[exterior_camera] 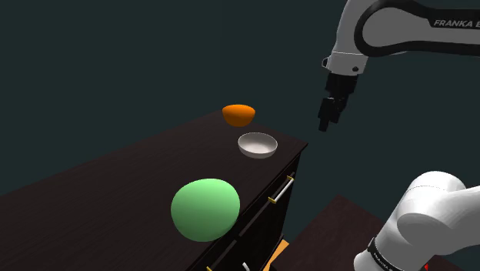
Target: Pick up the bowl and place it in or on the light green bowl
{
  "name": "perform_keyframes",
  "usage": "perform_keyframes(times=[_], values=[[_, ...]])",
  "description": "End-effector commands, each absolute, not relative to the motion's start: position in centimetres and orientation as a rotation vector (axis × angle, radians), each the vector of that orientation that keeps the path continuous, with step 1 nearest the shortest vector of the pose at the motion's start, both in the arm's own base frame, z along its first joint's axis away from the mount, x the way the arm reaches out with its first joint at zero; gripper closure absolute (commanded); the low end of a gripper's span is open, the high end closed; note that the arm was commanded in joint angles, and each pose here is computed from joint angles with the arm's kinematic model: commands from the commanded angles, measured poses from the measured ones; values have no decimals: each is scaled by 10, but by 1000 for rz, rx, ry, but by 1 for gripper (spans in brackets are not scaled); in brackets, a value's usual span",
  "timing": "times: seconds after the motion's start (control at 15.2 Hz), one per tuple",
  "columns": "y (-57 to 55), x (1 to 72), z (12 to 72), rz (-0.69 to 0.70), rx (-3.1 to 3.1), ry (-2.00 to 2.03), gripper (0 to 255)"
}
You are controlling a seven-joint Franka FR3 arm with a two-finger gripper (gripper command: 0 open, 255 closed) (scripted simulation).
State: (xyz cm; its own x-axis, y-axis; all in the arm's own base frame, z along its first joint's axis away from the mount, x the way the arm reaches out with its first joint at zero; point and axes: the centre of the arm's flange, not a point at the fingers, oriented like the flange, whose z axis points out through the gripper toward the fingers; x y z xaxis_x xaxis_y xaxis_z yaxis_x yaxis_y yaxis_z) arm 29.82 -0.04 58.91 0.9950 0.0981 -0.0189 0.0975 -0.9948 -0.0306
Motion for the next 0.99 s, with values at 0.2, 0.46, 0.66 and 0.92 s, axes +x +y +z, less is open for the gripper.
perform_keyframes(times=[0.2,0.46,0.66,0.92], values=[[-16,329,570,23,-3097,-159,0],[-37,370,544,11,-3083,-167,0],[-52,402,525,2,-3072,-174,0],[-71,443,499,-10,-3057,-182,0]])
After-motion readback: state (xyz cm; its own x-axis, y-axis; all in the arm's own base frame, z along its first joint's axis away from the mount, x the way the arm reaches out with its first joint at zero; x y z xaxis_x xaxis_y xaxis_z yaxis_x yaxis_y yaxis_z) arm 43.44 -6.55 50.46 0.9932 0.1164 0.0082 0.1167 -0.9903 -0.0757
